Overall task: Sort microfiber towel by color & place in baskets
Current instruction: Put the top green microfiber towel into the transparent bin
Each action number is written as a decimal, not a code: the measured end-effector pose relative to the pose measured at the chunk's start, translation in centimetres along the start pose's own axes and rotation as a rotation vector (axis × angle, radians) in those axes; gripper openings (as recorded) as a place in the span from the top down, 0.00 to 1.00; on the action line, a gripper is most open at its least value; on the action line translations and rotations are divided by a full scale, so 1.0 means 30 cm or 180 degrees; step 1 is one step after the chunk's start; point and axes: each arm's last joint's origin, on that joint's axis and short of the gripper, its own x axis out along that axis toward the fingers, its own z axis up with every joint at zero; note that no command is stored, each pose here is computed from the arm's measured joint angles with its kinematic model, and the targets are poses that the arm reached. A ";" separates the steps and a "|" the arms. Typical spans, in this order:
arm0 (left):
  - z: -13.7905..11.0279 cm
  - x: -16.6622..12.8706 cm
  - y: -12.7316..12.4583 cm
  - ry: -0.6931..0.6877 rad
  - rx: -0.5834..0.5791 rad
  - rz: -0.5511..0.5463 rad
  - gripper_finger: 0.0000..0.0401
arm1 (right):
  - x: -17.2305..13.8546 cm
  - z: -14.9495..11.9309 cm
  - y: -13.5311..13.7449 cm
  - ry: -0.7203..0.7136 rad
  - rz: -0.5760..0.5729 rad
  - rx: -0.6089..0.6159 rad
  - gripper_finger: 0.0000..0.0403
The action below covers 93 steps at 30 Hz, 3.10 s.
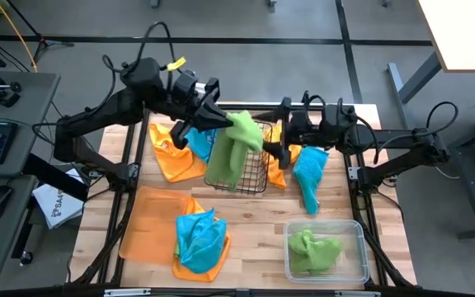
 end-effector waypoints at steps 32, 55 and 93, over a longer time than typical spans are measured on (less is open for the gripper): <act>-0.013 0.077 0.042 -0.0231 -0.0010 -0.0588 1.00 | 0.016 -0.012 0.033 0.0057 0.0760 0.0683 0.23; -0.076 0.156 0.166 -0.0455 0.0022 -0.0056 0.86 | 0.037 -0.029 0.037 0.0057 0.0682 0.0629 0.93; -0.524 -0.173 0.223 0.0887 -0.1916 0.0632 0.47 | -0.446 -0.034 0.480 0.2674 0.1078 0.2221 1.00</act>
